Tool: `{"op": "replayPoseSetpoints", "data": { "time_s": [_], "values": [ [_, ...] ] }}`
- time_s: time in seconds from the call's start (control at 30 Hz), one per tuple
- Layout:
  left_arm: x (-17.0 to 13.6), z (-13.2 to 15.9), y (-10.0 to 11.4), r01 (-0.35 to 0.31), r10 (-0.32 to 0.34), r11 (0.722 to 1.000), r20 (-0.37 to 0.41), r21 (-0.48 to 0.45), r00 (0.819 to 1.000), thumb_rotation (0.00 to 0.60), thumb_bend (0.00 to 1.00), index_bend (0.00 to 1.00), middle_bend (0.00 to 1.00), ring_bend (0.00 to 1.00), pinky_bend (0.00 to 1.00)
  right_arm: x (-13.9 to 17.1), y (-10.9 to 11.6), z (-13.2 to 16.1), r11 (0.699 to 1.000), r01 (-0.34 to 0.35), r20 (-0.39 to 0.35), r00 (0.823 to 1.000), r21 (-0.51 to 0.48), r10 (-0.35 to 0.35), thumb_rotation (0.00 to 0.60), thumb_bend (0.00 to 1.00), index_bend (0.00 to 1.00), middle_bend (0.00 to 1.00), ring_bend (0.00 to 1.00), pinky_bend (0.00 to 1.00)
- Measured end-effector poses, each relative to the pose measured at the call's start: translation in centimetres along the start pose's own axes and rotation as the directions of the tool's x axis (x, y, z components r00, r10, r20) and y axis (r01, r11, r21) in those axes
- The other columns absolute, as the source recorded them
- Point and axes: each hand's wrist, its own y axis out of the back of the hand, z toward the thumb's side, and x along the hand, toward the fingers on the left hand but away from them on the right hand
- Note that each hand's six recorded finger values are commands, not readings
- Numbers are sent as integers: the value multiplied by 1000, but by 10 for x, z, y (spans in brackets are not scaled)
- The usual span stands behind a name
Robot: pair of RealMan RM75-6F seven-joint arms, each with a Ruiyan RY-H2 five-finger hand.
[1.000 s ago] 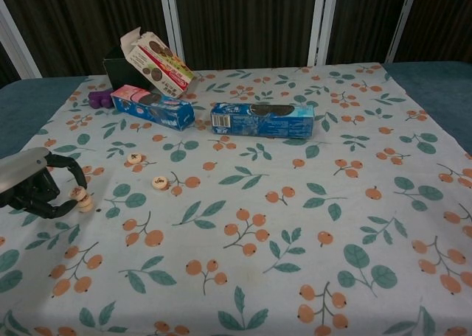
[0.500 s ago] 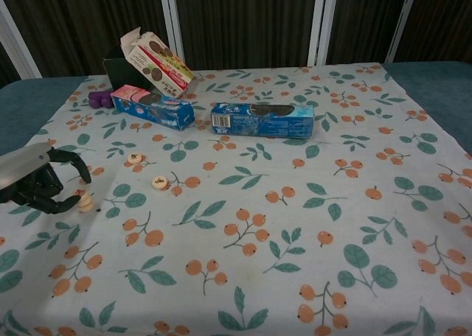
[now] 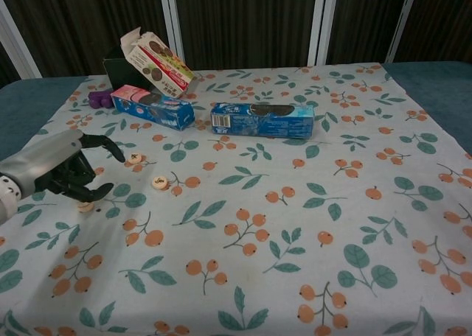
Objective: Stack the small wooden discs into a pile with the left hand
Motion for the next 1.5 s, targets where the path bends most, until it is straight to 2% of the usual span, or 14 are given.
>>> {"op": "replayPoseSetpoints", "data": {
  "time_s": [0.3,0.6,1.5],
  "values": [
    [20,39,-24,-10,11,995,-15,104,1000,600,413,336,1000,1000,1000,0,0,0,1000,-3,-2,1000,-2,3,600,142,0,0,0,0],
    [43,48,-42,-30,44,979,-68,200,997,600,431,377,1000,1000,1000,1,4,-3,1000,3,-1,1000,-13,-3,600,142,0,0,0,0],
    [48,52,-57,-27,43,972,-66,231,997,600,430,437,1000,1000,1000,2,7,-5,1000,18,-4,1000,-23,-18,600,142,0,0,0,0]
  ]
}}
